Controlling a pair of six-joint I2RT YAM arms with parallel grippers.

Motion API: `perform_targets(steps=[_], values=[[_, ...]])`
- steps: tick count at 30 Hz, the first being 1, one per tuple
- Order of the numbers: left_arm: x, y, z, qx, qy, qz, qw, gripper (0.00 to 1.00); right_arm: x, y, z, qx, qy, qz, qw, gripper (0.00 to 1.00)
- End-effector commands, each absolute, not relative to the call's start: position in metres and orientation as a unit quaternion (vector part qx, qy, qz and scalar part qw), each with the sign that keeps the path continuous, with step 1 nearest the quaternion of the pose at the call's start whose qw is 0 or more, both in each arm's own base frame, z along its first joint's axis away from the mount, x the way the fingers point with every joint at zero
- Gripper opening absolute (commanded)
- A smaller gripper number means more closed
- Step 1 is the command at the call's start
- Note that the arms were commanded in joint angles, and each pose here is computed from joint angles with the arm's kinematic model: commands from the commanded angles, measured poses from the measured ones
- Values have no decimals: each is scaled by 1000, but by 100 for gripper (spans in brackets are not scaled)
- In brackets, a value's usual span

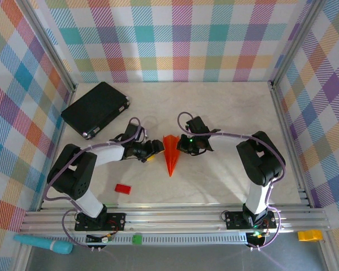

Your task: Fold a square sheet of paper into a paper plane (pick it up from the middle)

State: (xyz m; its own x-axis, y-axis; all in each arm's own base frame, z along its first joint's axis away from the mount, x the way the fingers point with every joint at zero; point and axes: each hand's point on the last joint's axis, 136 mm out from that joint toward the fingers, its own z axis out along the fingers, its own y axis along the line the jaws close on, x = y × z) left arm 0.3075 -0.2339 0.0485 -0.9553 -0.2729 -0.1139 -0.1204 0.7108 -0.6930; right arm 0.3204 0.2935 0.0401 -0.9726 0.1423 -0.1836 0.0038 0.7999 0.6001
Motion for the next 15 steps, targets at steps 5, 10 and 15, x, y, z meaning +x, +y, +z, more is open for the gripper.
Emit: perform_targets(steps=[5,10,15], values=[[320,-249,50,-82,923,-360,108,51,321,293,47,33,939,319,122,3],[326,-249,41,-85,928,-347,104,38,322,292,47,35,940,318,120,3],[331,-248,35,-88,932,-335,105,27,321,291,47,36,940,317,120,3]])
